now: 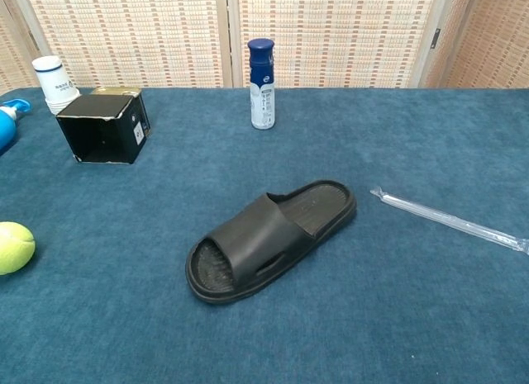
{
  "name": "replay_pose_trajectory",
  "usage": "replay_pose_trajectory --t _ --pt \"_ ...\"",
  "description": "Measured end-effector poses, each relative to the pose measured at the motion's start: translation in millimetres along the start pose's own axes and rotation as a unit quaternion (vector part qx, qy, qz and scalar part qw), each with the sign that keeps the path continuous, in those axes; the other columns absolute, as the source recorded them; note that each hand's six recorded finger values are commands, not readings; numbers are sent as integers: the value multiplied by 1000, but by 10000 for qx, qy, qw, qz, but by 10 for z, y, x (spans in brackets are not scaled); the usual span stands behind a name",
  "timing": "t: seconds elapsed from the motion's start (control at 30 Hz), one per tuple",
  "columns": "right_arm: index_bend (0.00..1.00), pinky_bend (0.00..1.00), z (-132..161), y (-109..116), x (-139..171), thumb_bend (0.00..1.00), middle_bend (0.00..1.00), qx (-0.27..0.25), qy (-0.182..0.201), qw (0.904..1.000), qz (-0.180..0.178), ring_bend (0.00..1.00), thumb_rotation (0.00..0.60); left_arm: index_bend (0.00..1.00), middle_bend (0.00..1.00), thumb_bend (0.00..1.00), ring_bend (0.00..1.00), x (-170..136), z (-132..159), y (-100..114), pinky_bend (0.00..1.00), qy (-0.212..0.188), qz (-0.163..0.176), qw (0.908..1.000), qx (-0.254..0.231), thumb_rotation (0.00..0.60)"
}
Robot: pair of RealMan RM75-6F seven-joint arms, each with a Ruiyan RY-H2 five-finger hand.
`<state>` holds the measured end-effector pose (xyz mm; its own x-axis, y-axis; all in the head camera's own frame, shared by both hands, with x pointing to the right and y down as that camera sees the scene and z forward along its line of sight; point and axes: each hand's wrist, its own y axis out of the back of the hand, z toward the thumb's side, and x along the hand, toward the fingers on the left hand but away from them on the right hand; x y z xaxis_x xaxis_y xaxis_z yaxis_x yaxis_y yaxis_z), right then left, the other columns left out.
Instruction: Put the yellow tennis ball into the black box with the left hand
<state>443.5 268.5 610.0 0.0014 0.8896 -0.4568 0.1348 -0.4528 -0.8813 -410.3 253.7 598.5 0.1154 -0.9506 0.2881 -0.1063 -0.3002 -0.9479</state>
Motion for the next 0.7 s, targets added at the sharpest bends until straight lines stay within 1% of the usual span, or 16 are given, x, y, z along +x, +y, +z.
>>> replay_pose_trajectory --t 0.03,0.07,0.1,0.13,0.2,0.27,0.37,0.53,0.7 --pt "0 0 0 1 0 0 0 -2 1 10000 0 0 577 966 971 256 958 6 6 7 973 -18 54 9999 -97 452" --pt "0 0 -2 1 0 0 0 -9 3 10000 2 0 577 1000 1000 299 998 10 8 9 1000 -37 90 9998 -150 511" --pt "0 0 -3 0 0 0 0 -10 4 10000 8 0 576 1000 1000 353 1000 11 -1 11 1000 -50 125 9998 -159 570" --pt "0 0 -6 -3 -1 0 0 -3 2 10000 21 0 575 1000 1000 412 1000 3 -29 5 1000 -57 140 9998 -103 598" --pt "0 0 -8 -9 -4 0 0 17 -2 10000 47 0 572 1000 1000 538 1000 -26 -72 -17 1000 -59 117 9999 4 600" --pt "0 0 -10 -8 -1 0 0 18 -5 10000 58 0 571 1000 1000 605 1000 -72 -103 -31 1000 -29 92 9999 71 600" --pt "0 0 -17 -6 1 0 0 9 -14 10000 67 0 571 1000 1000 645 1000 -200 -133 -88 1000 -18 -72 9999 147 600" --pt "0 0 -19 -1 6 0 0 -3 1 10000 73 0 569 1000 1000 662 1000 -547 -192 -236 1000 4 -373 9988 323 600" --pt "0 0 -7 -12 7 0 0 25 27 9999 101 0 570 1000 1000 663 1000 -778 -206 -418 1000 58 -472 9985 278 600"
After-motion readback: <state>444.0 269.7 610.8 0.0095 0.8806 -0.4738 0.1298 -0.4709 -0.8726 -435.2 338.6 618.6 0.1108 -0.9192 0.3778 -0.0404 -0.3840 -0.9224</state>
